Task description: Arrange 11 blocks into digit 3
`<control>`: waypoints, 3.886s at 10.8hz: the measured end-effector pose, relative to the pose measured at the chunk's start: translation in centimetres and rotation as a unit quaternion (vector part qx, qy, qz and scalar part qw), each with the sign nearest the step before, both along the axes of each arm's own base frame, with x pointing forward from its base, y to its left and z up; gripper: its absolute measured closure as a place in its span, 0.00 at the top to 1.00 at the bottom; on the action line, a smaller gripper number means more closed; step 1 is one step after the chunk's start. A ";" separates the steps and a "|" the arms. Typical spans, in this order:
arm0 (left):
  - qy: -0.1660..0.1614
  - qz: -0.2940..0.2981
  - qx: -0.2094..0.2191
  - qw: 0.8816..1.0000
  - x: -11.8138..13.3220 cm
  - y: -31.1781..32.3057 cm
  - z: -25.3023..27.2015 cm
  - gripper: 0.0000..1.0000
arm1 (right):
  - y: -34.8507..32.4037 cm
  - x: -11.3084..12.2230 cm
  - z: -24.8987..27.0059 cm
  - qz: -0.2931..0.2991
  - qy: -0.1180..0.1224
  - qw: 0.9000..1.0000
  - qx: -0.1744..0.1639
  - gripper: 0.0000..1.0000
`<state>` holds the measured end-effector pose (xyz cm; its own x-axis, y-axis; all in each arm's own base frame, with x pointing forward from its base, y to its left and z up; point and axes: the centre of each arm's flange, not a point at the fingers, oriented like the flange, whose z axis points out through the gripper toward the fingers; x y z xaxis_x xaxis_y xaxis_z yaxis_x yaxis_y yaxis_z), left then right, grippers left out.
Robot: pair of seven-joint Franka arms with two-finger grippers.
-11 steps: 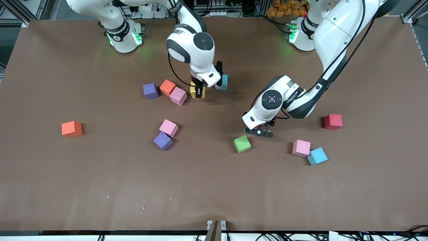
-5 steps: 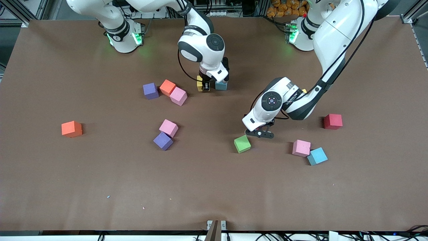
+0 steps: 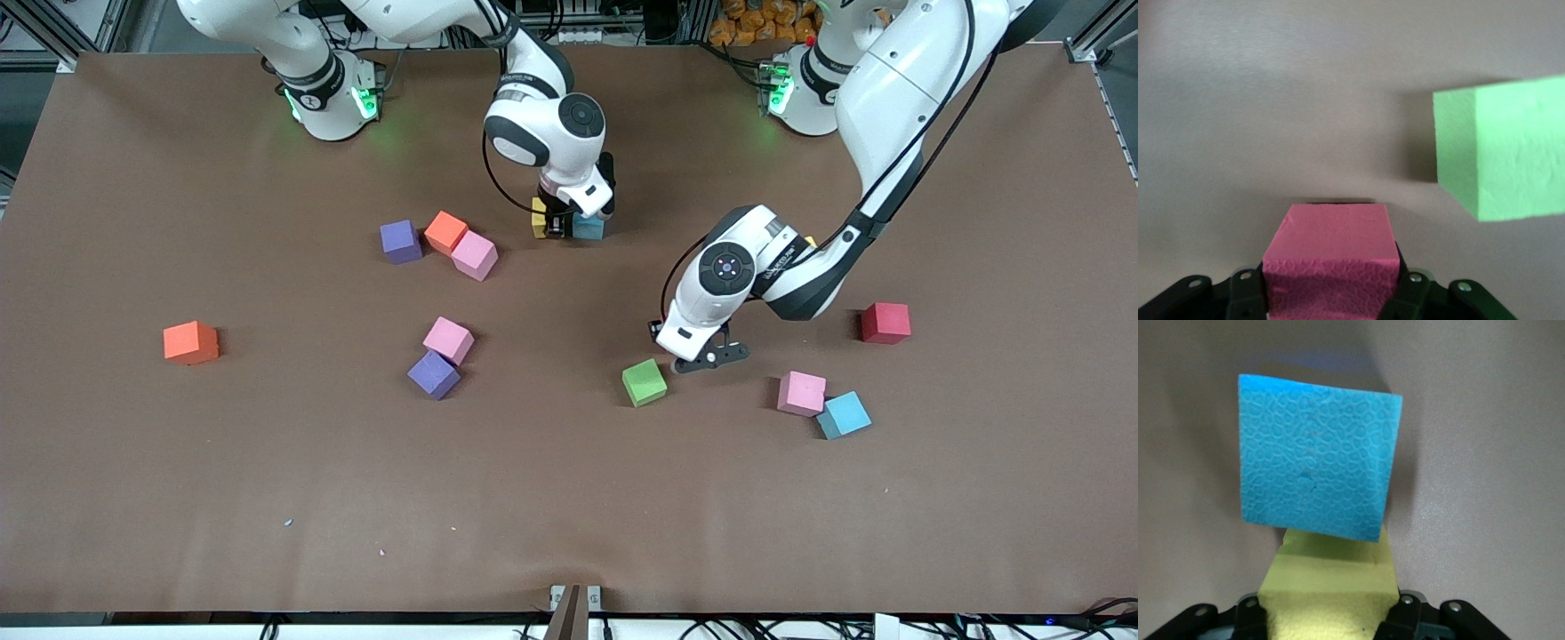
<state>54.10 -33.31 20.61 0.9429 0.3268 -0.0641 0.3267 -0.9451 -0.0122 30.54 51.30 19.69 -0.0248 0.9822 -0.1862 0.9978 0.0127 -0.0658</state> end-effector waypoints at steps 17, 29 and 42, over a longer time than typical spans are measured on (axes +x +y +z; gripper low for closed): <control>0.033 0.406 -0.037 0.913 -1.7 6.2 5.4 0.62 | 1.7 -0.3 -0.7 0.007 -0.018 1.000 0.002 0.57; 0.037 0.499 -0.008 0.866 -4.2 4.2 4.1 0.62 | 2.1 -0.5 8.2 -0.019 -0.021 0.999 -0.021 1.00; 0.022 0.552 0.009 0.834 -18.1 -8.1 1.4 0.62 | -11.6 7.6 9.4 -0.413 -0.119 0.901 0.049 1.00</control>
